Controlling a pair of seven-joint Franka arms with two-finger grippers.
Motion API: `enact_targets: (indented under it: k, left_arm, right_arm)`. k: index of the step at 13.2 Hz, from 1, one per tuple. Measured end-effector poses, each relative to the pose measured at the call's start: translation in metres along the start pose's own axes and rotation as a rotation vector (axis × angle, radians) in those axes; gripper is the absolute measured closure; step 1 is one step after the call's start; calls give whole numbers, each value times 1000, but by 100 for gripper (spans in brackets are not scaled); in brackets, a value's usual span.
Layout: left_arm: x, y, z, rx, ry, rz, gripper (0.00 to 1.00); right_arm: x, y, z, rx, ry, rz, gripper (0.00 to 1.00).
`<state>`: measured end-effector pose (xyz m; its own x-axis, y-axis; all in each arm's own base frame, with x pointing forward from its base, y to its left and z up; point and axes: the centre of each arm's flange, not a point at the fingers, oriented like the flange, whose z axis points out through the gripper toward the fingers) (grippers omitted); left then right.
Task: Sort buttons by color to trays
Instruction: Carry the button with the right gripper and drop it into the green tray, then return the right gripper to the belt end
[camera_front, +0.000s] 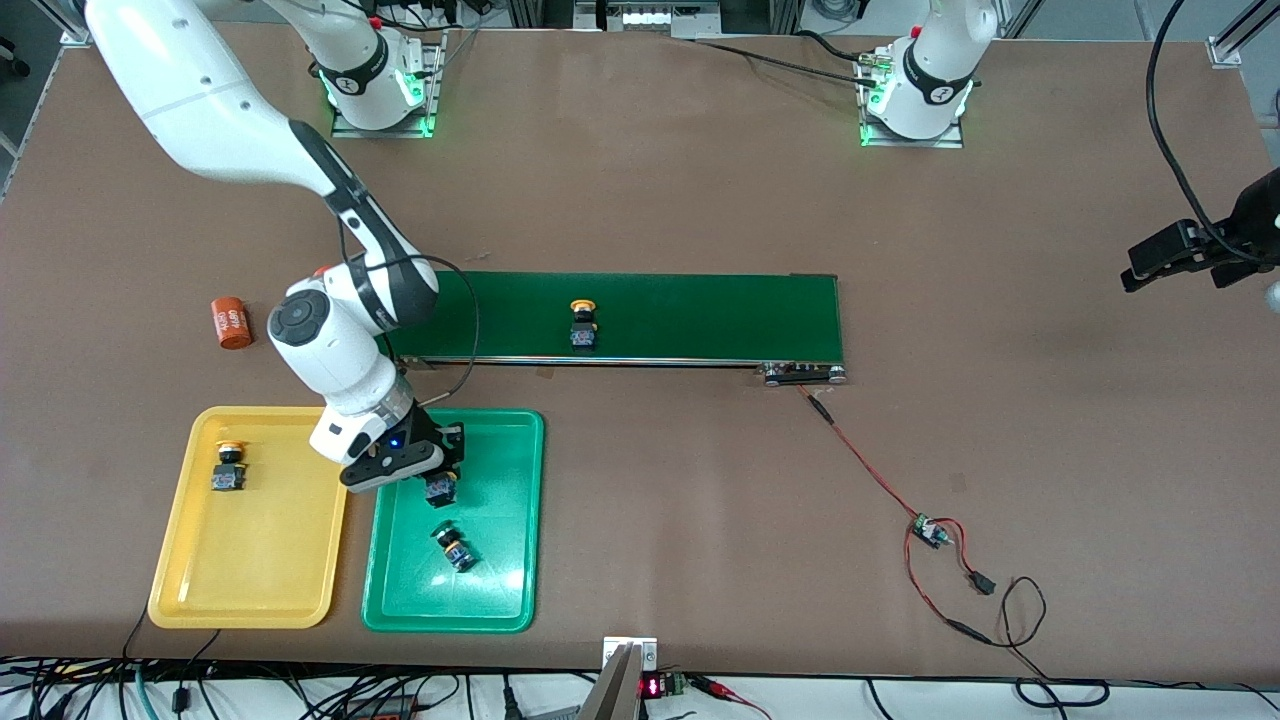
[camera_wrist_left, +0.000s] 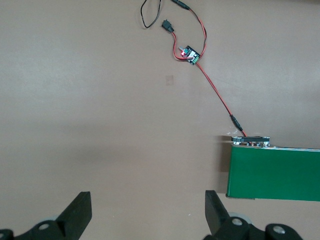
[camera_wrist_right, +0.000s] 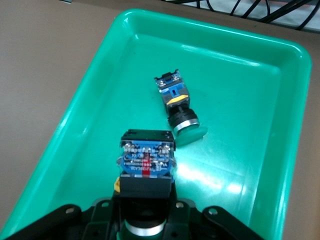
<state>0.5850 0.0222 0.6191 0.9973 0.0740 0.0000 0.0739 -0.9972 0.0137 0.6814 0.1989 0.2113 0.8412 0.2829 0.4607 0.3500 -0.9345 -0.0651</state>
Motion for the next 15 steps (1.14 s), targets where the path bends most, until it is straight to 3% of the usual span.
enact_targets:
  k: [4, 10, 11, 15]
  left_arm:
    - [0, 0, 0, 0, 0, 0, 0]
    - [0, 0, 0, 0, -1, 0, 0]
    - [0, 0, 1, 0, -1, 0, 0]
    - [0, -1, 1, 0, -2, -1, 0]
  right_arm:
    - [-14, 6, 22, 9, 41, -16, 63]
    - [-10, 2, 13, 5, 36, -24, 1]
    - [-9, 3, 8, -2, 10, -22, 0]
    - [14, 5, -58, -97, -198, 114, 0]
